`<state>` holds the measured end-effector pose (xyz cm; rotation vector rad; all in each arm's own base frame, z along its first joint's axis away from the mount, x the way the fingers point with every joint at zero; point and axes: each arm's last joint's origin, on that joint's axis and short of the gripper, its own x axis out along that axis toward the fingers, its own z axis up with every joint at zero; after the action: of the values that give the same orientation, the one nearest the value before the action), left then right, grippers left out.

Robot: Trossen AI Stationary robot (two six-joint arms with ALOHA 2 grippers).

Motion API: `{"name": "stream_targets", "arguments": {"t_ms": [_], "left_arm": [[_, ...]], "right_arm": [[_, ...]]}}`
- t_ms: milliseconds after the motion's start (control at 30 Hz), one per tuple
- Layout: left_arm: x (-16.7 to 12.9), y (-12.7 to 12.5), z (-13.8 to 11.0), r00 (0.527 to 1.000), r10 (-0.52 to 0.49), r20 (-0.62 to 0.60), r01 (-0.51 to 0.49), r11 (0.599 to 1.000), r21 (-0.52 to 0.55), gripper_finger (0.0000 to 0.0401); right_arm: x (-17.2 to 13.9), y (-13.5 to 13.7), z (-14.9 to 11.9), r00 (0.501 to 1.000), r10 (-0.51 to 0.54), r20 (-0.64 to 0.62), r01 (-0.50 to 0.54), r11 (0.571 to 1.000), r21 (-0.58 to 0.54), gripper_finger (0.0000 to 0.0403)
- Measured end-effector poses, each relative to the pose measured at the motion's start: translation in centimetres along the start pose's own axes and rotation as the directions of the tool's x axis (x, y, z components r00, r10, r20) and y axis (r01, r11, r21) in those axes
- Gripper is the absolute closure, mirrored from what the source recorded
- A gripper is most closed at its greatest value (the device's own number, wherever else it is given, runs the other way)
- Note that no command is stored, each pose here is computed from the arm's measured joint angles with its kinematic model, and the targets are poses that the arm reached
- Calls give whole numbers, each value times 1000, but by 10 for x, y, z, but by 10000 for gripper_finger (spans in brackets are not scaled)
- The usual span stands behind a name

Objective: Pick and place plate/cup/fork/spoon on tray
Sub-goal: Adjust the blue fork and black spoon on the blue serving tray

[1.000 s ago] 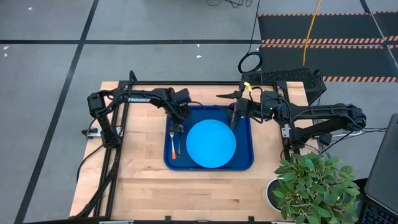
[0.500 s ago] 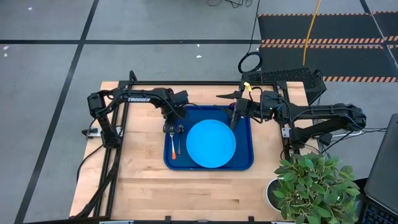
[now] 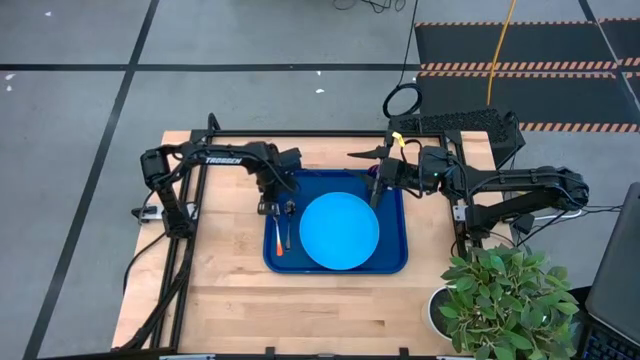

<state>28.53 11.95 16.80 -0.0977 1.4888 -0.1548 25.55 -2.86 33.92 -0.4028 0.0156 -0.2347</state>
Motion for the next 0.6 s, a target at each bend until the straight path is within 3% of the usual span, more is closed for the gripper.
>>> {"name": "stream_targets", "arguments": {"t_ms": [600], "left_arm": [[12,-1,-1,999,18,36,-19,1000,9,297]], "right_arm": [[0,0,0,1000,-1,3,1,1000,4,245]]}}
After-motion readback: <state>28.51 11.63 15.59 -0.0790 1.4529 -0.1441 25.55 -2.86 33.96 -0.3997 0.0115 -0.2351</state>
